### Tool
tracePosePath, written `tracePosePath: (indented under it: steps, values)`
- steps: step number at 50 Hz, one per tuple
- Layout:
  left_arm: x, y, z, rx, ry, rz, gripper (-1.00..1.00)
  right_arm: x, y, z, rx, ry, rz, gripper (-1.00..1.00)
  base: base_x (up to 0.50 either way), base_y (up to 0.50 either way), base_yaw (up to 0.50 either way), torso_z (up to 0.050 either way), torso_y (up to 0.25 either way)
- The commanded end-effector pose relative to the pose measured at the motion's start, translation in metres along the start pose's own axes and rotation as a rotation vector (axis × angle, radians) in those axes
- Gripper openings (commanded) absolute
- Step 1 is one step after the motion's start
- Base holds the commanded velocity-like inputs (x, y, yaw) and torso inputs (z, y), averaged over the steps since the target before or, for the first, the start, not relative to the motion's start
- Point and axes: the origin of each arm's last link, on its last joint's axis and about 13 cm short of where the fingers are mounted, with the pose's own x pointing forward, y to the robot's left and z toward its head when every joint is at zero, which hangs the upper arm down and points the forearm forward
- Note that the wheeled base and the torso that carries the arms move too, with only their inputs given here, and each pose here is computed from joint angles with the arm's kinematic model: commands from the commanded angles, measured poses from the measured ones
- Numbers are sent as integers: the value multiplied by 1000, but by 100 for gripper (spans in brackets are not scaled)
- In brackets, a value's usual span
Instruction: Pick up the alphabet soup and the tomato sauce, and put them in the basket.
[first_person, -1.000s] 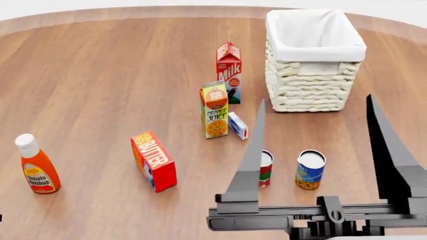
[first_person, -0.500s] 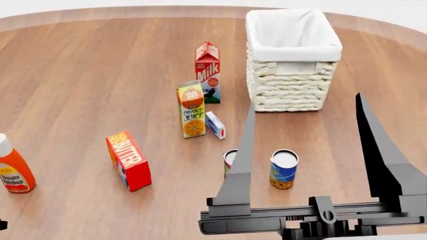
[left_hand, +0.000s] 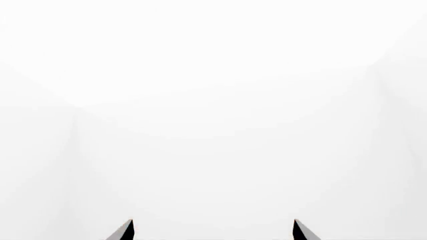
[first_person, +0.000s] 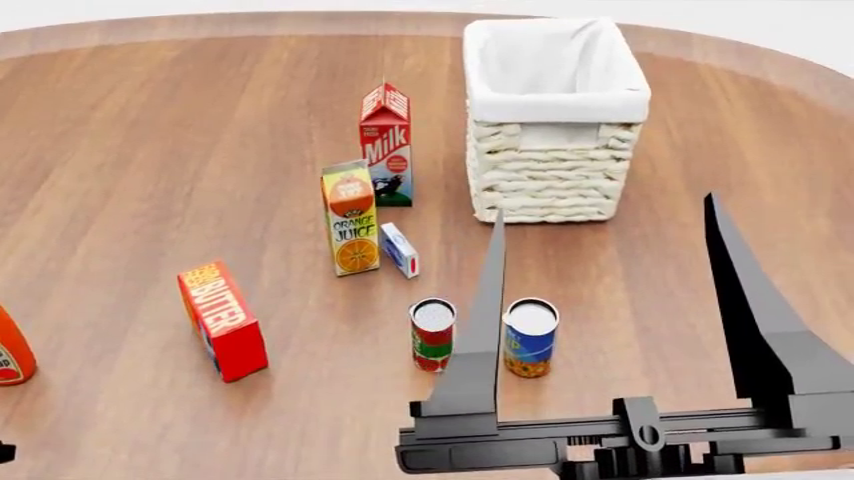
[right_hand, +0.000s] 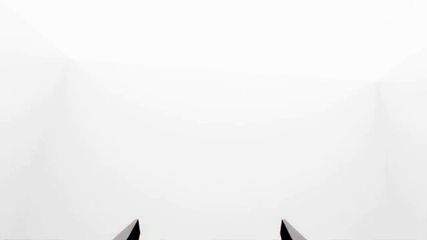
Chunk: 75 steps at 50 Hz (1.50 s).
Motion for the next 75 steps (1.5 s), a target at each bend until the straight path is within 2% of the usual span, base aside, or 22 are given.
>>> tracePosePath:
  steps: [1,17,75]
  values:
    - [1,1,-3,0,10,6,100,-1,0,-1,-5,8,-4,100,117,0,0,0,0]
    - [3,1,-13,-11,41,15,100,-1,-1,-3,6,12,-19,100,303,0,0,0,0]
    - [3,-2,-7,-3,33,-4,100,0,2,-1,4,16,-3,100,333,0,0,0,0]
